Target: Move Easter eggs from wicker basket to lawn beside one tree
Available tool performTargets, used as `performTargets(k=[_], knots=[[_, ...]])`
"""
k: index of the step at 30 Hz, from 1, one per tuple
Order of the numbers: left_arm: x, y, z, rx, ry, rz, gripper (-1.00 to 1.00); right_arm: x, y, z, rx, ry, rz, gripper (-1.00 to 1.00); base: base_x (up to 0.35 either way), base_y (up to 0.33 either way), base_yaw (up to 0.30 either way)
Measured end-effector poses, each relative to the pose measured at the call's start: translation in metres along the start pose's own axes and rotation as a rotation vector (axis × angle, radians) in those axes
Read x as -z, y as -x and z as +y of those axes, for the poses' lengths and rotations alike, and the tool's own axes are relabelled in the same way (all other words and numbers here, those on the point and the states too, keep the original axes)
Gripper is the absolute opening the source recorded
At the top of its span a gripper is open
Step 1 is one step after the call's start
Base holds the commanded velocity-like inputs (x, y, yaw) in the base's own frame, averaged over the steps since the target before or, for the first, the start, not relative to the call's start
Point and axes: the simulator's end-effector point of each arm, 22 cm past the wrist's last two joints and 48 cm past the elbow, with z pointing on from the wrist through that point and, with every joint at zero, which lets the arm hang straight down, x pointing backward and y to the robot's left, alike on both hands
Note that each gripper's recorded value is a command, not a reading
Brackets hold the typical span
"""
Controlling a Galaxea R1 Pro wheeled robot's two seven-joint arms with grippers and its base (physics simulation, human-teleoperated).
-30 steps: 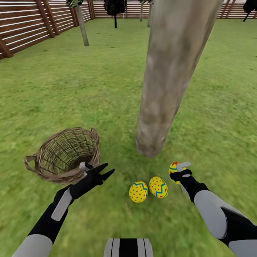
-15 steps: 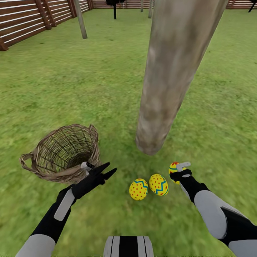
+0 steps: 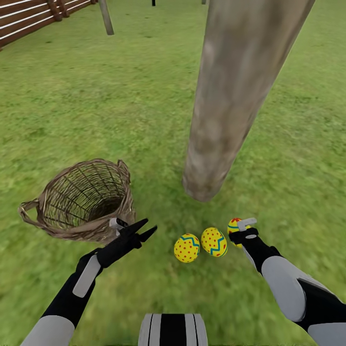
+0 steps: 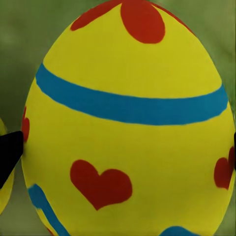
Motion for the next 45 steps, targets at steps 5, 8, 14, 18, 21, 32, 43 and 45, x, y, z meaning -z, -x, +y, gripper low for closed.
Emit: performTargets(k=[5,8,14,18,21,32,43,45], knots=[[0.003,-0.001,0.011,0.017,0.011,-0.004,1.00,-0.007,-0.011,0.005,0.004,0.006,0.019,-1.00,0.000,0.000,0.000],[0.005,-0.001,0.018,0.027,0.017,-0.006,1.00,-0.012,-0.017,0.007,0.009,0.007,0.029,-1.00,0.000,0.000,0.000],[0.008,-0.002,0.029,0.044,0.028,-0.011,1.00,-0.018,-0.014,0.000,0.011,-0.013,0.018,1.00,0.000,0.000,0.000],[0.009,-0.002,0.029,0.046,0.028,-0.012,1.00,-0.019,-0.014,0.000,0.009,-0.013,0.019,1.00,0.000,0.000,0.000],[0.009,-0.002,0.029,0.047,0.029,-0.012,1.00,-0.019,-0.014,0.000,0.009,-0.013,0.019,1.00,0.000,0.000,0.000],[0.002,-0.002,0.010,0.018,0.009,-0.003,1.00,-0.006,-0.008,0.001,0.001,-0.001,0.013,1.00,0.000,0.000,0.000],[-0.011,-0.009,0.003,-0.019,0.079,0.042,1.00,0.011,0.016,-0.012,-0.009,-0.016,-0.028,1.00,-0.001,0.000,0.000],[-0.013,-0.008,-0.001,-0.025,0.076,0.045,1.00,0.014,0.020,-0.014,-0.011,-0.019,-0.036,1.00,-0.176,0.000,0.000]])
